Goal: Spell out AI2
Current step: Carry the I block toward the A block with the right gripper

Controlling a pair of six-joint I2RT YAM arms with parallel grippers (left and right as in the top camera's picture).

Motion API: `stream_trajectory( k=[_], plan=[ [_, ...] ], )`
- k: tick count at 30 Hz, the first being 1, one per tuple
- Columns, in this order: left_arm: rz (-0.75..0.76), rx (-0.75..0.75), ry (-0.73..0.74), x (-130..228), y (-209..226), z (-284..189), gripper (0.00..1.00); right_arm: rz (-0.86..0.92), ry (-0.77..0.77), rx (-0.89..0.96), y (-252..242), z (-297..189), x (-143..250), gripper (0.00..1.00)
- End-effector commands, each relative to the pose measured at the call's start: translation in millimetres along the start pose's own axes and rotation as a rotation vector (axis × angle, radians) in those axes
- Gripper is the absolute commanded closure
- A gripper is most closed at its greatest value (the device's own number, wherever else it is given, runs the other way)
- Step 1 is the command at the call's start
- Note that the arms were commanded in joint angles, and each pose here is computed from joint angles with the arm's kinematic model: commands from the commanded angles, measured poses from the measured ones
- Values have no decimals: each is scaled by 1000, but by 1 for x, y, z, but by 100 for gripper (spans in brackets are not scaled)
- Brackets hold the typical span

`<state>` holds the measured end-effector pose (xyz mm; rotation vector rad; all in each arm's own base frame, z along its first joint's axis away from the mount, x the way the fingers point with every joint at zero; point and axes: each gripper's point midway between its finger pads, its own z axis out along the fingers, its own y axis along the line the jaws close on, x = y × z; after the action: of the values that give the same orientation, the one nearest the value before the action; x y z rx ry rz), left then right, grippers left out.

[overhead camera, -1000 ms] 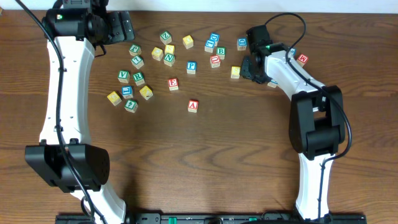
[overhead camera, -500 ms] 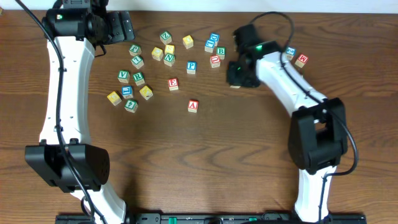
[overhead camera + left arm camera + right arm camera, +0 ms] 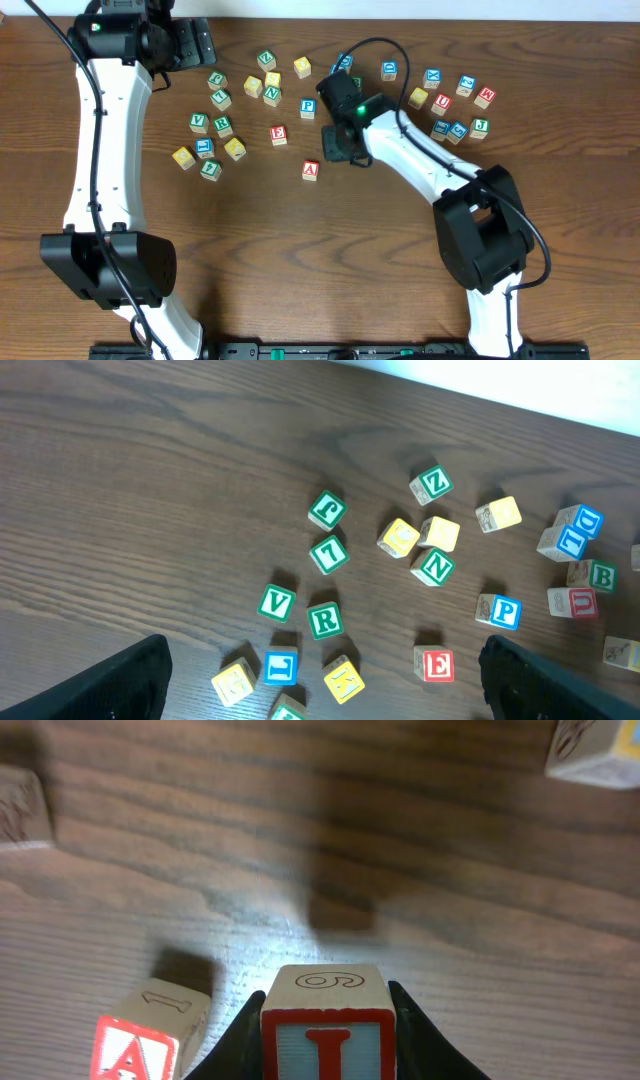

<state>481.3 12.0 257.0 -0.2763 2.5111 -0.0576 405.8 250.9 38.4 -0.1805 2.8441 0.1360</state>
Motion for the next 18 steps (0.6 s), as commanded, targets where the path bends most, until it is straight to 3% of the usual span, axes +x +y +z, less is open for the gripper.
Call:
stream_trajectory(
  k=[1,18],
  plan=[
    [3,-9,-1,-1,1,2,2,-31,-16,60,-4,2,5,89],
    [3,-9,-1,-1,1,2,2,31,58,37,-1,27,23,86]
  ],
)
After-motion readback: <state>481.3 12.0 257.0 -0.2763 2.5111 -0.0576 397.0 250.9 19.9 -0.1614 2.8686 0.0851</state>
